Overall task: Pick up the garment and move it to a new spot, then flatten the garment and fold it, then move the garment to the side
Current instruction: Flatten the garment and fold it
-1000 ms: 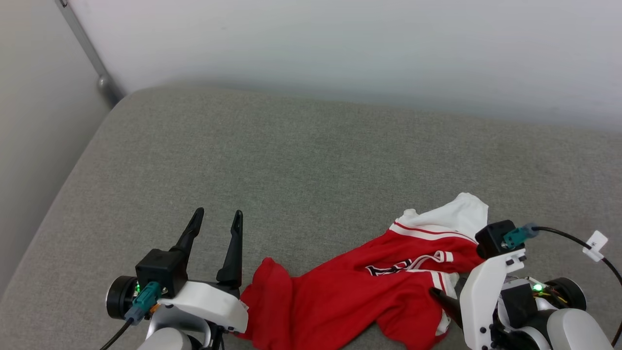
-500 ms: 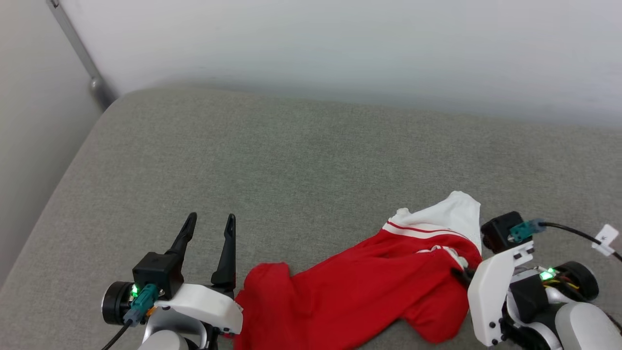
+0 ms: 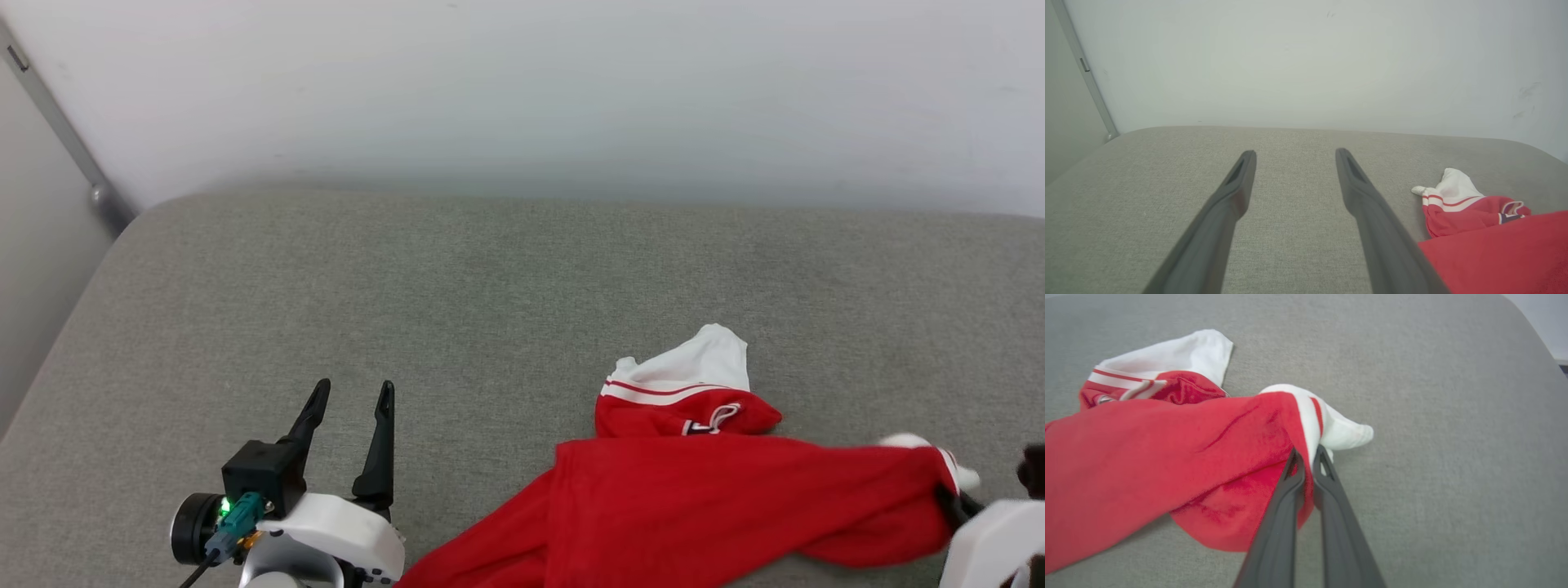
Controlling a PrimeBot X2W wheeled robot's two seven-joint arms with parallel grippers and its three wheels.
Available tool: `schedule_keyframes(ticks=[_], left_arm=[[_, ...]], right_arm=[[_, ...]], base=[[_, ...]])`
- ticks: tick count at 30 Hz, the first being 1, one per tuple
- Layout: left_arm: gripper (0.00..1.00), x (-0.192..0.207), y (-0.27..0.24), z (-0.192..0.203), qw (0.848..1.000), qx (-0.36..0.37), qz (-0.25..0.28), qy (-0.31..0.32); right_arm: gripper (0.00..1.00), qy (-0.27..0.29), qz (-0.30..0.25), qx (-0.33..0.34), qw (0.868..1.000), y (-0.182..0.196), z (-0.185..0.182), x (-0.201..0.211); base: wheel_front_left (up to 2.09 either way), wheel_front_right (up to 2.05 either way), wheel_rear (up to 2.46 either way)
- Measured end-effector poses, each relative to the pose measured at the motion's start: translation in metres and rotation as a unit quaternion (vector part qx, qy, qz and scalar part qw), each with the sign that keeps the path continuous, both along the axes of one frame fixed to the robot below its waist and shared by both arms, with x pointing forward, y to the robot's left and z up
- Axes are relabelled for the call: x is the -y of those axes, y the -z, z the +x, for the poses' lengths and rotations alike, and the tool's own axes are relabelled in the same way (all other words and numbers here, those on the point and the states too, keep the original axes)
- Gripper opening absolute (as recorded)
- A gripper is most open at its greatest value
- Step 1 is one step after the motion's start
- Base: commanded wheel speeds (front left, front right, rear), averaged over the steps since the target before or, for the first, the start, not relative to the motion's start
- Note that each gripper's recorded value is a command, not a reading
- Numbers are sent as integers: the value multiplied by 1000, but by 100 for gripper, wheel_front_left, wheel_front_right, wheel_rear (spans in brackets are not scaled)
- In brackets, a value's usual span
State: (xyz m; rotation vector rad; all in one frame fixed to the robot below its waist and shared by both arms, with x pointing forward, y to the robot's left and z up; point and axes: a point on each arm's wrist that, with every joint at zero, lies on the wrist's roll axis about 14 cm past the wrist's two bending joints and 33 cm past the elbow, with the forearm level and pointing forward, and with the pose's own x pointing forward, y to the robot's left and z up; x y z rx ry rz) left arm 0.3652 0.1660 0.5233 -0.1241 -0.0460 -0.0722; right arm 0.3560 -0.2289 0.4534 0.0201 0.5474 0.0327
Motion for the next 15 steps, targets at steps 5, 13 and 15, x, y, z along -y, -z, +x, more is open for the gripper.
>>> schedule_keyframes(ticks=[5,13,15], left_arm=[[100,1,6,1,1000,-12,-1,3],[100,1,8,1,1000,-21,3,5],[100,0,6,1,1000,-19,5,3]], right_arm=[[0,90,33,-35,995,47,-38,34],[100,146,59,29,987,49,-45,47],[100,151,54,84,984,29,-36,52]], base=[[0,0,0],[0,0,0],[0,0,0]])
